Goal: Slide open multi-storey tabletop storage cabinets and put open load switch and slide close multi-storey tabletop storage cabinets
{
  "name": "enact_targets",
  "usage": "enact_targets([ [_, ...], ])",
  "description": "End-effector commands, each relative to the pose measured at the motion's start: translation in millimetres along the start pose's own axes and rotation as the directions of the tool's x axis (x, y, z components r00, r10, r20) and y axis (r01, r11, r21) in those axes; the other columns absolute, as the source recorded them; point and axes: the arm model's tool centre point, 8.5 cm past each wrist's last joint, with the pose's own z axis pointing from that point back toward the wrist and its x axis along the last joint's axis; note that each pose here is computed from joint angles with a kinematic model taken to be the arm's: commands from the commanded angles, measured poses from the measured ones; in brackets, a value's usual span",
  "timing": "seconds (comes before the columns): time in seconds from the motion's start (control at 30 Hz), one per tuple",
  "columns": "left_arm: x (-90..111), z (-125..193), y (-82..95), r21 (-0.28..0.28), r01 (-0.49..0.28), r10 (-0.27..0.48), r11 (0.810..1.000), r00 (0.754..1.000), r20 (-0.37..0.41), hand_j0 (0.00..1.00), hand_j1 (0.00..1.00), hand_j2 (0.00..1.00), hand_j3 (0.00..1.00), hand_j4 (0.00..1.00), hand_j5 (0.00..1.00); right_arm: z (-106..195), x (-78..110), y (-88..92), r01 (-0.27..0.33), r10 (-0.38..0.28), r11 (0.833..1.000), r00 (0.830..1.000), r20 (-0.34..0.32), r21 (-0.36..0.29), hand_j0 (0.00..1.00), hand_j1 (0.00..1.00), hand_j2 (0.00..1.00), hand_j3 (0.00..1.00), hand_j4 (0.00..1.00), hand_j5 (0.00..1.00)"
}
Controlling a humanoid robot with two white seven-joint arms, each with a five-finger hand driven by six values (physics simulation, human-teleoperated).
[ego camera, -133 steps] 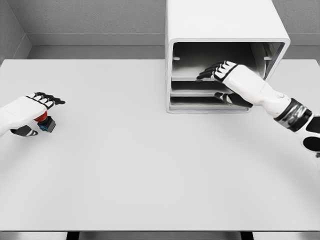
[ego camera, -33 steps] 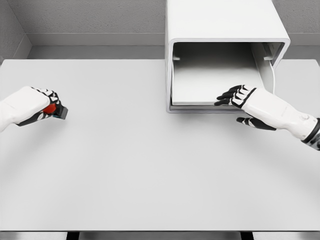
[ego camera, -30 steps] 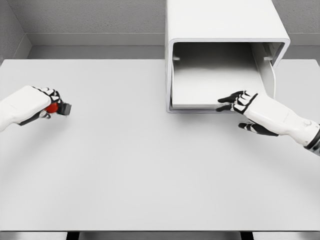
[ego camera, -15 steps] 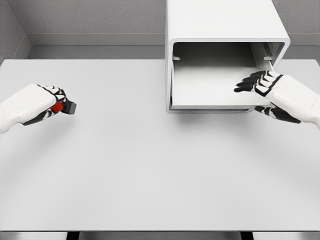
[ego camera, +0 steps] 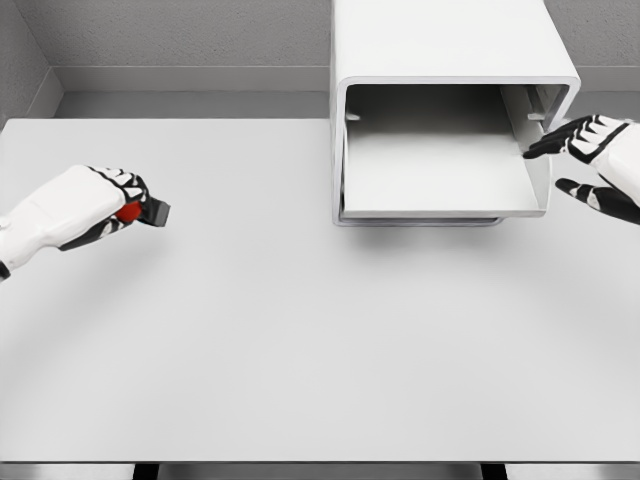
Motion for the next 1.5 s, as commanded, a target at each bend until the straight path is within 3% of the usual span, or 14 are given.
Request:
enact_targets([
  [0.0, 5, -2, 1.2, 0.009, -0.007, 0.007, 1.0, 1.0, 0.018, 0.34, 0.34, 0.34, 0.34, 0.34, 0.34, 7, -11.2, -5.1, -0.002, 0.002, 1.0, 0.999, -0.04, -0.014, 0.66, 0.66, 0.66, 0.66, 0.66, 0.66],
  [0.2, 18, -10, 2.0, 0.034, -0.02, 0.018, 0.999, 0.999, 0.051, 0.34, 0.34, 0.34, 0.34, 0.34, 0.34, 21, -27.7, -3.6, 0.001, -0.002, 1.0, 0.995, -0.104, -0.009, 0.64, 0.64, 0.64, 0.64, 0.64, 0.64],
  [0.43, 23, -14, 2.2, 0.056, -0.054, 0.049, 0.997, 0.996, 0.077, 0.34, 0.34, 0.34, 0.34, 0.34, 0.34, 42, -42.9, 17.9, 0.035, -0.025, 0.998, 0.983, -0.179, 0.053, 0.53, 0.53, 0.53, 0.53, 0.53, 0.53],
  [0.57, 29, -18, 1.0, 0.068, -0.081, 0.073, 0.994, 0.992, 0.105, 0.34, 0.34, 0.34, 0.34, 0.34, 0.34, 52, -48.4, 27.6, 0.048, -0.03, 0.996, 0.977, -0.21, 0.079, 0.54, 0.54, 0.54, 0.54, 0.54, 0.54],
  [1.03, 50, -41, 3.4, 0.109, -0.126, 0.106, 0.986, 0.979, 0.172, 0.34, 0.34, 0.34, 0.34, 0.34, 0.34, 78, -32.5, 77.2, 0.136, -0.093, 0.977, 0.965, -0.244, 0.163, 0.61, 0.61, 0.61, 0.61, 0.61, 0.61],
  [1.33, 63, -55, 9.7, 0.136, -0.146, 0.114, 0.98, 0.969, 0.22, 0.33, 0.33, 0.33, 0.33, 0.33, 0.33, 80, -24.5, 90.6, 0.155, -0.108, 0.97, 0.965, -0.238, 0.186, 0.61, 0.61, 0.61, 0.61, 0.61, 0.61],
  [1.47, 68, -58, 12.1, 0.144, -0.162, 0.123, 0.976, 0.962, 0.244, 0.34, 0.34, 0.34, 0.34, 0.34, 0.34, 73, -8.1, 95.7, 0.17, -0.134, 0.971, 0.97, -0.201, 0.171, 0.61, 0.61, 0.61, 0.61, 0.61, 0.61],
])
